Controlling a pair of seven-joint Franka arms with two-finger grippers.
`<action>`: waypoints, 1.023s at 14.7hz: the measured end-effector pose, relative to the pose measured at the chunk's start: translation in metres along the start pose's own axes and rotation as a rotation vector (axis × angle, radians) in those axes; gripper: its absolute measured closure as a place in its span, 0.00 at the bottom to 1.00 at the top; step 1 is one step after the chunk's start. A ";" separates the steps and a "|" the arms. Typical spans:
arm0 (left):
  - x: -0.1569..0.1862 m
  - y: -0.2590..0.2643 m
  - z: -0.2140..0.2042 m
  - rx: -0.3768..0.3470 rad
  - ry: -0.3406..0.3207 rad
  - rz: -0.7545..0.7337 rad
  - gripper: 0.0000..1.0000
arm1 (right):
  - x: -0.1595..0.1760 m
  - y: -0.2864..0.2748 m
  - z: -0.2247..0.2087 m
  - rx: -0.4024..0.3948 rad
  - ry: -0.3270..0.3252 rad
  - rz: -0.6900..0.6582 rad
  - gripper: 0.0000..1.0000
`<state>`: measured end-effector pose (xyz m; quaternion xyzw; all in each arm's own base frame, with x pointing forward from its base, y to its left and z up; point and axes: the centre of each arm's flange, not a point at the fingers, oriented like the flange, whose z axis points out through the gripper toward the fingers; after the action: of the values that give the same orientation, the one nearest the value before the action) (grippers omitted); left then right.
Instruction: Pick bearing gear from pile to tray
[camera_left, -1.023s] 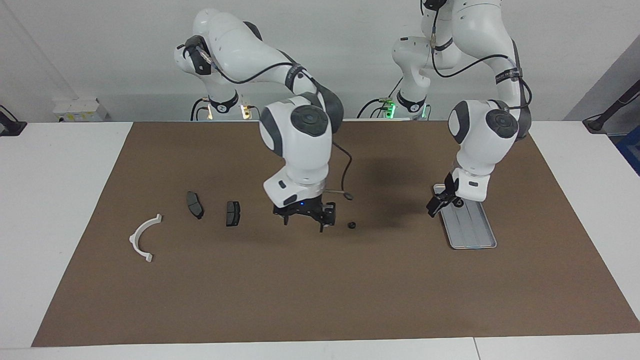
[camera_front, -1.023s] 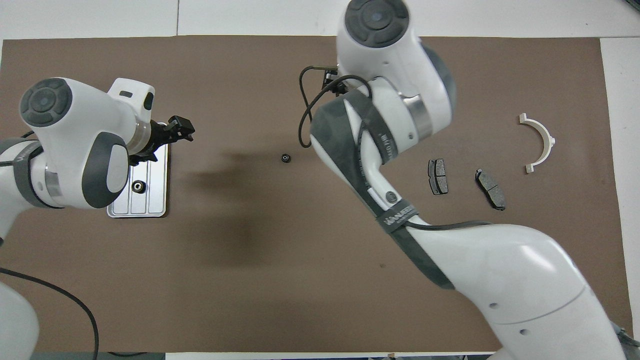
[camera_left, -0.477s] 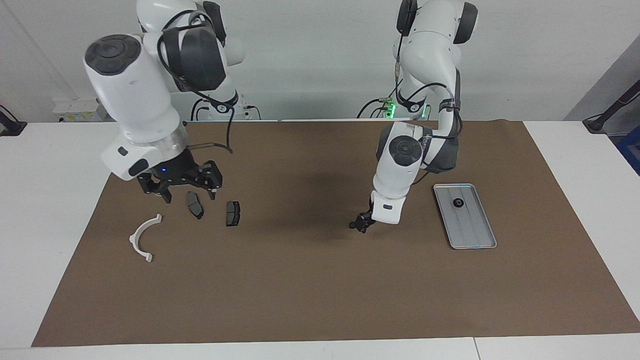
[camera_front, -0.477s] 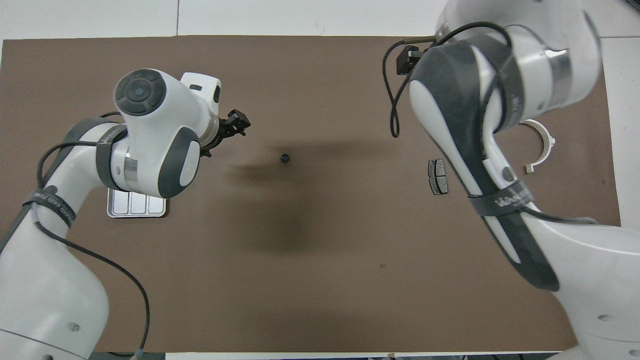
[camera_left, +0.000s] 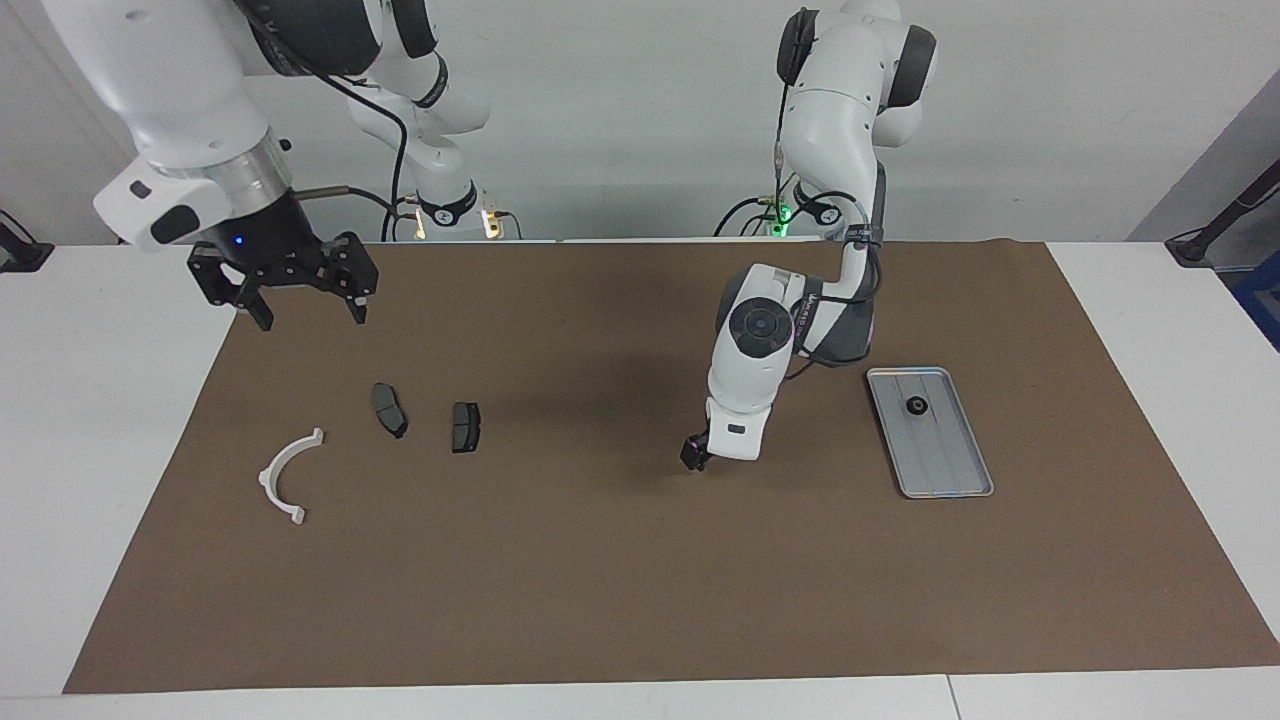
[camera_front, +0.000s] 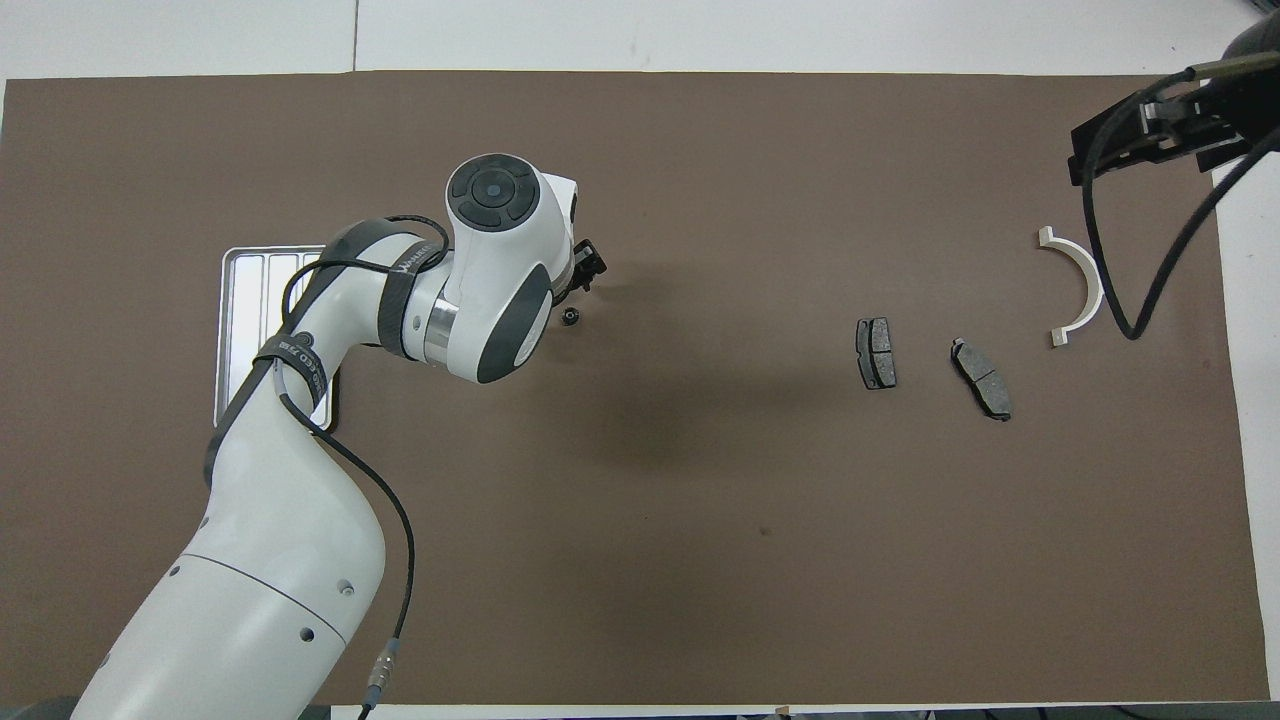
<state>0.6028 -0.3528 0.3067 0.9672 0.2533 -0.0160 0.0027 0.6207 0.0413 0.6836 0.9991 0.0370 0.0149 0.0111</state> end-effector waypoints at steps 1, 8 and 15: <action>-0.005 0.004 0.001 -0.006 0.004 -0.004 0.00 | -0.011 0.001 -0.002 -0.001 -0.014 0.001 0.00; -0.015 0.009 0.012 0.002 0.005 -0.013 0.18 | -0.064 0.036 0.032 -0.009 -0.058 0.052 0.00; -0.015 0.010 0.014 -0.010 0.013 -0.013 0.49 | -0.068 0.046 0.034 -0.007 -0.060 0.057 0.00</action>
<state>0.5943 -0.3685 0.2933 0.9657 0.2595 -0.0087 0.0057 0.5573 -0.0099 0.6488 0.9997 0.0081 -0.0147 0.0155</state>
